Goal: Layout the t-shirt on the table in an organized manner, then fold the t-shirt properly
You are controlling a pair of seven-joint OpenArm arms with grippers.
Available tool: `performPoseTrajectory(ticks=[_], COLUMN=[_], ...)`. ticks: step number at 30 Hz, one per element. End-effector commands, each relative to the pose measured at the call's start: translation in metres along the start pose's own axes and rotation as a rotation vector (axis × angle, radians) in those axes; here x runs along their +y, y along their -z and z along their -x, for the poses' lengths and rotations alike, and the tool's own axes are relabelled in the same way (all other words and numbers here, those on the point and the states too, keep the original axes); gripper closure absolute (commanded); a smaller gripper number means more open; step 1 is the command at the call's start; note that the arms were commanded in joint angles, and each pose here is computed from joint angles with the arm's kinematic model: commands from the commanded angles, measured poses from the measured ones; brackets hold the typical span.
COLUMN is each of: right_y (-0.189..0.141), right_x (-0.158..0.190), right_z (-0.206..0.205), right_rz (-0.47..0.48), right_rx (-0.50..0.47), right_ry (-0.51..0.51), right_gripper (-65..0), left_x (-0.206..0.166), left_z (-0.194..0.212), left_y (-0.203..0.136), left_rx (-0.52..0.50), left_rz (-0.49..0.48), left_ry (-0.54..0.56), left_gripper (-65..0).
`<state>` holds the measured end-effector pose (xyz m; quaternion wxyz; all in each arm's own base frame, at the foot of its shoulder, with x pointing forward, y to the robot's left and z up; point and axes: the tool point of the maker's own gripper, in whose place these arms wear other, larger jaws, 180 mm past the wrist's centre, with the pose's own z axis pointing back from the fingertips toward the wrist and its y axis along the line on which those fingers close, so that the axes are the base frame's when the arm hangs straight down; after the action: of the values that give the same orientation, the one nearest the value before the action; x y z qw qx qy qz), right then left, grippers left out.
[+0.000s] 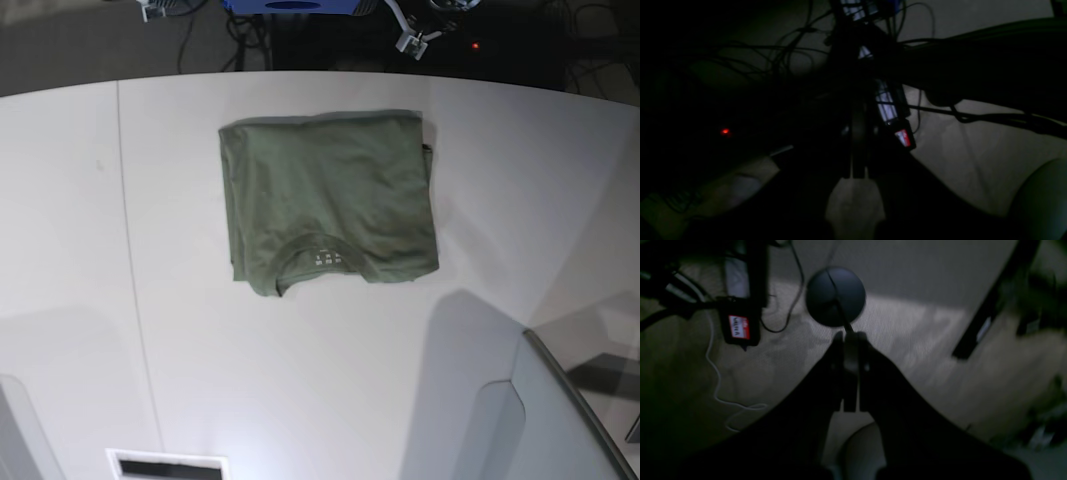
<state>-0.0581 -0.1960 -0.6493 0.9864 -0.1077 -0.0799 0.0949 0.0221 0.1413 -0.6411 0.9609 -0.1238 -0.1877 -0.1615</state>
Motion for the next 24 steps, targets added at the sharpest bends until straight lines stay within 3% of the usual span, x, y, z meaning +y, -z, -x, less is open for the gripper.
performPoseTrajectory(ticks=[1, 6, 19, 24], right_y=[0.001, 0.001, 0.013, 0.012], right_x=[-0.006, -0.011, -0.038, -0.037], right_z=[-0.003, -0.003, -0.05, -0.048], right_rz=[0.015, 0.042, 0.066, 0.062], right_rx=[-0.011, -0.003, -0.094, -0.093], right_ry=[0.019, 0.086, 0.088, 0.088], right_gripper=[0.0, 0.0, 0.0, 0.0], left_x=[0.003, 0.003, 0.005, -0.012], left_z=[0.001, 0.001, -0.004, 0.0], left_y=[-0.002, -0.002, -0.001, 0.002], left_rx=[-0.01, -0.01, -0.024, -0.017], left_rz=[-0.003, -0.005, -0.012, 0.011], left_ry=[0.003, 0.004, -0.008, -0.022], left_gripper=[0.0, 0.0, 0.0, 0.0])
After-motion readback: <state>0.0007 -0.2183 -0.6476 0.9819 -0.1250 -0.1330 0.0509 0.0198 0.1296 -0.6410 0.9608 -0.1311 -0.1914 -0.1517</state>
